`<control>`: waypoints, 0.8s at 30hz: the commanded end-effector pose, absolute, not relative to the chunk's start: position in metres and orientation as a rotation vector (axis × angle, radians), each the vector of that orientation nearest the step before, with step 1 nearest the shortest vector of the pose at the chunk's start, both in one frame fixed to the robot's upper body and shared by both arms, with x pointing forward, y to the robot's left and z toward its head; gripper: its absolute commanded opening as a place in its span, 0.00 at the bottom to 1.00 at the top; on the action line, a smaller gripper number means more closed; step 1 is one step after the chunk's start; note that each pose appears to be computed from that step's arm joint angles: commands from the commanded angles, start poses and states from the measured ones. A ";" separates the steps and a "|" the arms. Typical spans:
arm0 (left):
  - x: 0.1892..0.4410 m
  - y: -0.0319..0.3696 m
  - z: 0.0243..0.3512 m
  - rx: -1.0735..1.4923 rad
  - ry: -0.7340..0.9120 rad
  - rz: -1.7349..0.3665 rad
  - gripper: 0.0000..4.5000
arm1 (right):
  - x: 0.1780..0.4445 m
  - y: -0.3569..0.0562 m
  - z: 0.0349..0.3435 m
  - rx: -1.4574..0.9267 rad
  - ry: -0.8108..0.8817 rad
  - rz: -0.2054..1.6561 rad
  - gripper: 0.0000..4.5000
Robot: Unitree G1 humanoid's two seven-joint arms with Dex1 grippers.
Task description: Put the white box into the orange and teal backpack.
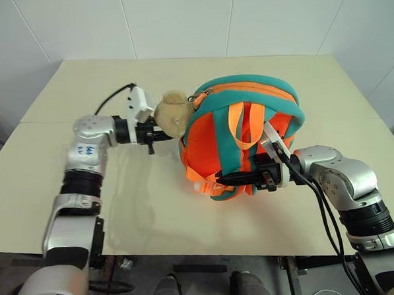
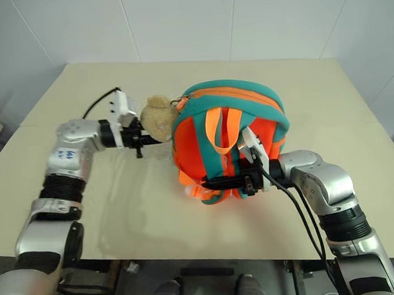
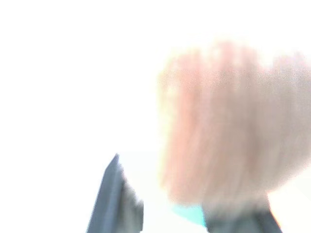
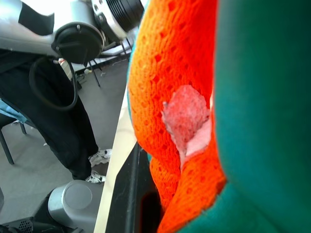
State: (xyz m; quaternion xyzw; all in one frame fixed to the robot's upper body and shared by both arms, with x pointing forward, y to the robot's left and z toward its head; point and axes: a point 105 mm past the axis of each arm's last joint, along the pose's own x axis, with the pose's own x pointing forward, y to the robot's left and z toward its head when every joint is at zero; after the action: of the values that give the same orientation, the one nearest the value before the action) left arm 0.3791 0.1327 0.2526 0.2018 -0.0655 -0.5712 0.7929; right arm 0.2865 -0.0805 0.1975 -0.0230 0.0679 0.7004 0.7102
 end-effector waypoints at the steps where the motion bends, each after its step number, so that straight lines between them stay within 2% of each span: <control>1: 0.356 0.153 0.272 0.471 -0.175 -1.239 0.62 | 0.282 -0.079 0.204 -0.054 0.119 1.572 0.06; 6: 0.339 0.162 0.277 0.490 -0.173 -1.250 0.99 | 0.283 -0.079 0.204 -0.054 0.120 1.570 0.06; 10: 0.333 0.165 0.281 0.488 -0.200 -1.226 0.99 | 0.284 -0.078 0.204 -0.052 0.121 1.578 0.06; 14: 0.341 0.165 0.291 0.464 -0.291 -1.153 0.99 | 0.285 -0.077 0.204 -0.057 0.125 1.587 0.06; 24: 0.363 0.128 0.278 0.379 -0.302 -1.229 0.99 | 0.286 -0.077 0.205 -0.059 0.125 1.592 0.06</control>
State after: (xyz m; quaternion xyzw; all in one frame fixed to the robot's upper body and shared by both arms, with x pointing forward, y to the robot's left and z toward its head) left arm 0.3623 0.1331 0.2670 0.1651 -0.1212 -0.5696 0.7960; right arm 0.2901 -0.0797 0.1985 -0.0171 0.0688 0.7035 0.7071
